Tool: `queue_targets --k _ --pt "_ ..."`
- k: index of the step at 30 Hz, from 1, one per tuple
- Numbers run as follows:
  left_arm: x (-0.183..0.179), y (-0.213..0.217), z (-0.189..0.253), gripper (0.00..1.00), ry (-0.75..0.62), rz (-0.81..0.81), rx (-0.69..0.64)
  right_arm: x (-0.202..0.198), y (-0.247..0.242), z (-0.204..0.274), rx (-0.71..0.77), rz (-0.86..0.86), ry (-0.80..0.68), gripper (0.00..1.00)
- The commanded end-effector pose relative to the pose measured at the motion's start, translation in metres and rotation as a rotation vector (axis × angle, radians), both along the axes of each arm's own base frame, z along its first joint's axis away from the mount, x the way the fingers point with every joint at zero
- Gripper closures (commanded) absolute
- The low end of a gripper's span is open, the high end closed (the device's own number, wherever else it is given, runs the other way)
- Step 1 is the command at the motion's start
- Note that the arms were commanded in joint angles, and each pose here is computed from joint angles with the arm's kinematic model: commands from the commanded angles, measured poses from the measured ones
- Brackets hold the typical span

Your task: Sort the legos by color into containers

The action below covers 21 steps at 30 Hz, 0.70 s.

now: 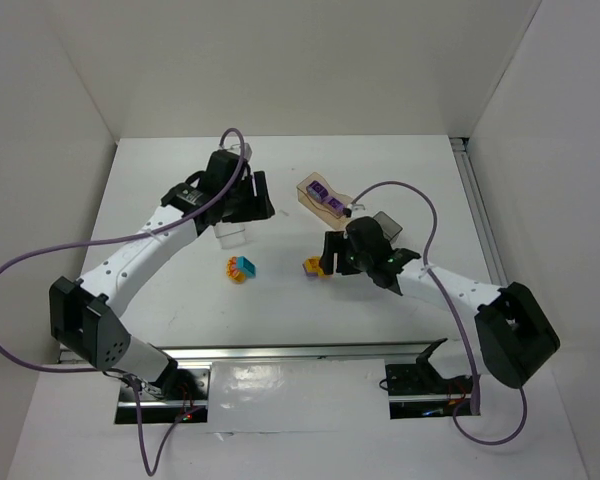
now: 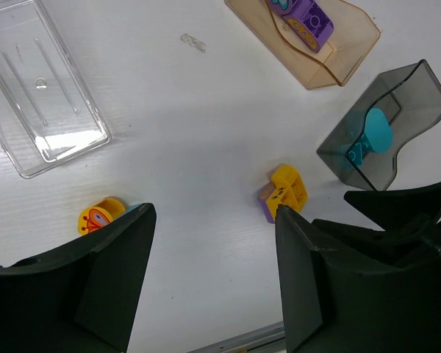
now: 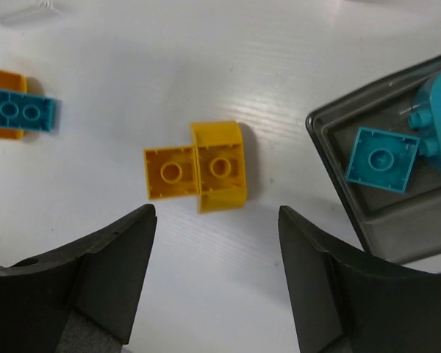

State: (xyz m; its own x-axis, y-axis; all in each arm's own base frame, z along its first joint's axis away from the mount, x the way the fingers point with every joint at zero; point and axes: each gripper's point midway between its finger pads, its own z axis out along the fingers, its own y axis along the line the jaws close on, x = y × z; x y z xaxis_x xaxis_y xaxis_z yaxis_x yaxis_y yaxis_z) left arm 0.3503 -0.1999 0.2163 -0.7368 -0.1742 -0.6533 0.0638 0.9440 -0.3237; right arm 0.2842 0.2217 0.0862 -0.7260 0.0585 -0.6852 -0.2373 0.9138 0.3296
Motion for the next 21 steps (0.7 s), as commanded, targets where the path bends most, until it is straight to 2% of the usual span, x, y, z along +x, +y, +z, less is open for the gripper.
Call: queue_targets --k 1,6,9,19,21 --pt "0.000 0.000 0.022 0.26 -0.064 -0.007 -0.044 -0.013 0.013 0.014 0.094 0.139 -0.035 0.27" --pt "0.001 -0.001 0.019 0.26 -0.055 -0.007 -0.040 -0.024 0.021 0.005 0.168 0.276 0.002 0.30" --pt "0.002 -0.003 0.023 0.26 -0.061 -0.014 -0.049 -0.023 0.022 -0.002 0.183 0.308 0.021 0.26" --pt "0.008 0.008 0.019 0.26 -0.056 0.009 -0.038 -0.010 0.019 -0.028 0.153 0.307 0.090 0.26" --pt "0.007 0.006 0.019 0.26 -0.053 0.002 -0.043 0.000 0.016 -0.022 0.171 0.291 0.057 0.27"
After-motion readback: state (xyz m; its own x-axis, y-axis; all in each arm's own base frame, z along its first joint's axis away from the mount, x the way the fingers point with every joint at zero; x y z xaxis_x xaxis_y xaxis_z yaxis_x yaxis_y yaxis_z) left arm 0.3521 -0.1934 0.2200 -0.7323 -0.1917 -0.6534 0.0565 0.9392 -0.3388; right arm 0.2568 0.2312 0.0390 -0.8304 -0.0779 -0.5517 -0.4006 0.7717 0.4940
